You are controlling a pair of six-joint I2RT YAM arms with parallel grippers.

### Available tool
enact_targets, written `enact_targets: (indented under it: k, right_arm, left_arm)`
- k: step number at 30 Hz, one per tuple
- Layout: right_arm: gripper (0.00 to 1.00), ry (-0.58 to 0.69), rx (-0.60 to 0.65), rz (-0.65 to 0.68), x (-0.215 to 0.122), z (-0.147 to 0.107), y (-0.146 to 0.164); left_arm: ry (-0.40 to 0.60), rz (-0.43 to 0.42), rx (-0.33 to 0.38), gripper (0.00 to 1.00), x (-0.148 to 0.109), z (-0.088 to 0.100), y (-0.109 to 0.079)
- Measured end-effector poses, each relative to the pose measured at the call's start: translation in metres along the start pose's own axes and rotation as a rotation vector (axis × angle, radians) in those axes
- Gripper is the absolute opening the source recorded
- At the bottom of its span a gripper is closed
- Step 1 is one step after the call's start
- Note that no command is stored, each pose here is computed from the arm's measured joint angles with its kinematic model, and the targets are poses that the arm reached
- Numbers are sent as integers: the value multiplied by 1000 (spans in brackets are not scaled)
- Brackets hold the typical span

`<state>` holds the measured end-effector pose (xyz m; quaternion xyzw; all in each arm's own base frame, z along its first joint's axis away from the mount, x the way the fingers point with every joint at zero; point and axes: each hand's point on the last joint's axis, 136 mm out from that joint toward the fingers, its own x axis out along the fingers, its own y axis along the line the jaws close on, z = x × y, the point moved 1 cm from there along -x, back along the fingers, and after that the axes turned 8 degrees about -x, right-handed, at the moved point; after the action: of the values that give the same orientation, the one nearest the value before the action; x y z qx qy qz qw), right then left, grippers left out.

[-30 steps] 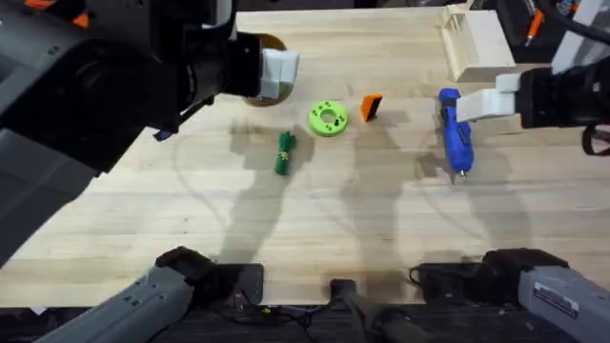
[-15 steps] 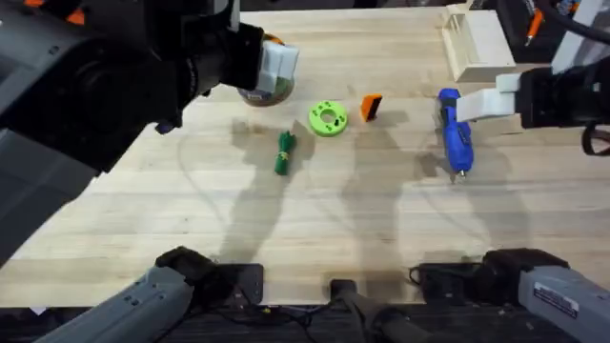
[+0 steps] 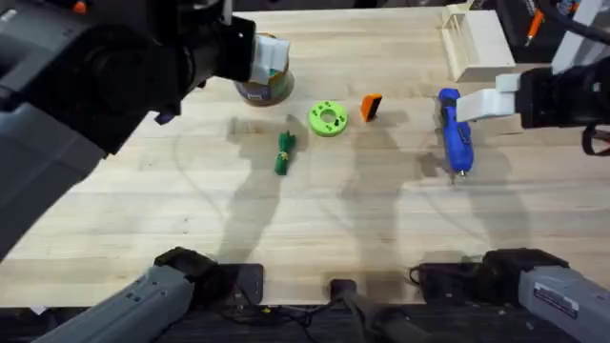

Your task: Pick up the gripper from the table and insert it into the empty holder that is missing its gripper. Then pick up a screw, insert it into the mounting hole, and use the screwdriver to tighten it. Finally, clean up the table by picking up the vegetable and placing it into the bucket.

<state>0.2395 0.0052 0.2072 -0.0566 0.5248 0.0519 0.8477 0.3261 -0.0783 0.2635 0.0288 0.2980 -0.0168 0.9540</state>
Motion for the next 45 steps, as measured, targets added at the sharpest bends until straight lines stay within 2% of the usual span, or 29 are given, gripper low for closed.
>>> enact_targets:
  k: [6, 7, 13, 16, 22, 29, 34, 39, 45]
  right_arm:
    - [945, 0, 0, 0, 0, 0, 0]
    - [945, 0, 0, 0, 0, 0, 0]
    - [944, 0, 0, 0, 0, 0, 0]
    - [945, 0, 0, 0, 0, 0, 0]
    - [945, 0, 0, 0, 0, 0, 0]
    - [945, 0, 0, 0, 0, 0, 0]
    - [945, 0, 0, 0, 0, 0, 0]
    - [945, 0, 0, 0, 0, 0, 0]
    - [945, 0, 0, 0, 0, 0, 0]
  left_arm:
    - [-26, -64, -64, 986, 4, 10, 8]
    - [-35, -105, -88, 986, 5, 14, 10]
    - [-68, -163, -112, 985, -6, 22, 11]
    - [-107, -168, -125, 985, -19, 28, 17]
    - [-189, -123, -162, 985, -45, 35, 41]
    - [-241, -85, -237, 985, -45, -2, 57]
    - [-310, -99, -302, 985, -37, -31, 60]
    - [-357, -146, -346, 985, -30, -60, 56]
    - [-374, -245, -347, 985, -25, -86, 39]
